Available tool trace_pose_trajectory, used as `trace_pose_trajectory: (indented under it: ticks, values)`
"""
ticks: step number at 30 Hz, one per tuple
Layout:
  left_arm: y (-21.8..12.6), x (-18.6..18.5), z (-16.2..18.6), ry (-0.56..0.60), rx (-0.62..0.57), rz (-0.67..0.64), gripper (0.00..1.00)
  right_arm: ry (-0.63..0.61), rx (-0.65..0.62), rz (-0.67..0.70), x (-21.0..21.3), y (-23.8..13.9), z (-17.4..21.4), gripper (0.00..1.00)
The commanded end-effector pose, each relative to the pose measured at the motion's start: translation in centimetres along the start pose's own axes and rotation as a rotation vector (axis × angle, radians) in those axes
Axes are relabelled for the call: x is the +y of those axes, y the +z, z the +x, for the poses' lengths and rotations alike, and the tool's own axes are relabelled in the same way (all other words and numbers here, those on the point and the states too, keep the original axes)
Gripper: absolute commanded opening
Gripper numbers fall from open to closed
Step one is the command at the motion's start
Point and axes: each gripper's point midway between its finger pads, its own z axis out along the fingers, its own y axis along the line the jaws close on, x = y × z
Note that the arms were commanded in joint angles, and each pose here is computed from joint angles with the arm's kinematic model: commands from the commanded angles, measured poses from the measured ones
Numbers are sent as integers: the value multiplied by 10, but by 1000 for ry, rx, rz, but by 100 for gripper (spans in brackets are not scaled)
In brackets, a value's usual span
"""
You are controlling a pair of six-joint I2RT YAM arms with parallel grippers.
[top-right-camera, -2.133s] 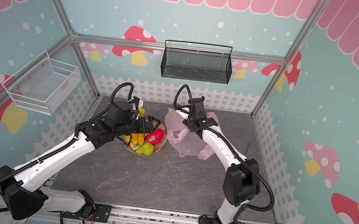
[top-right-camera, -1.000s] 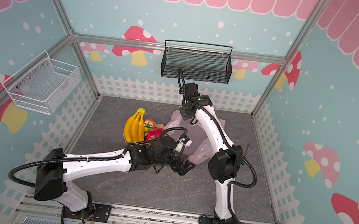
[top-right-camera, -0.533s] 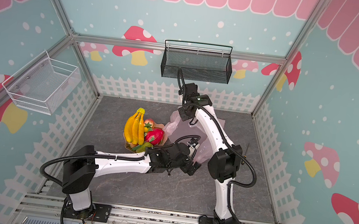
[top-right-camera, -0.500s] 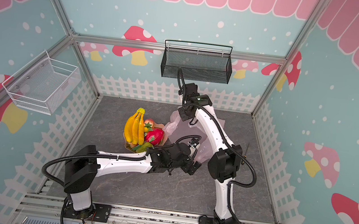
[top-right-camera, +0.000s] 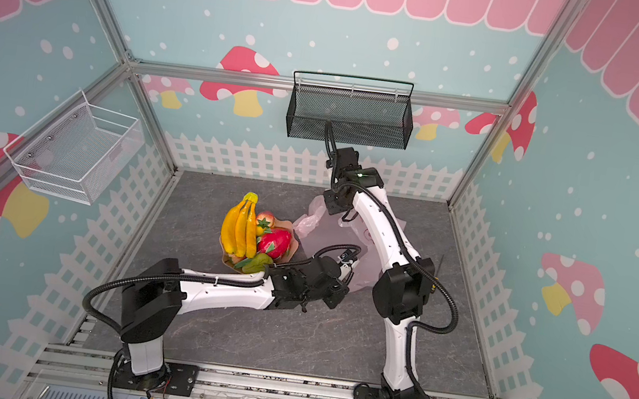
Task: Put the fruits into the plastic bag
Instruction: 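Grasp the near side of the bag opening with the left gripper, spreading it open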
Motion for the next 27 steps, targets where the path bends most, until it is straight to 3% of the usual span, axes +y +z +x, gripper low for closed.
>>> trace_pose_trajectory:
  ticks: [1,4,14,19,23,27]
  values:
    - [-36,-6,-23,58,-88,52,0,102,-1,18,-20,-19,2,0]
    - [-61,-8,-29,96,-132,92,0,195,26,11,-35,-25,11,0]
    - [-143,-18,-34,224,-185,241,0,309,30,-48,-39,-74,23,0]
    - [-151,6,-6,243,-110,193,0,376,5,-167,-17,-95,19,0]
    - [-155,34,1,201,-113,114,0,368,55,-190,0,-87,30,0]
    - [-158,48,4,180,-125,68,15,384,53,-192,5,-80,30,0]
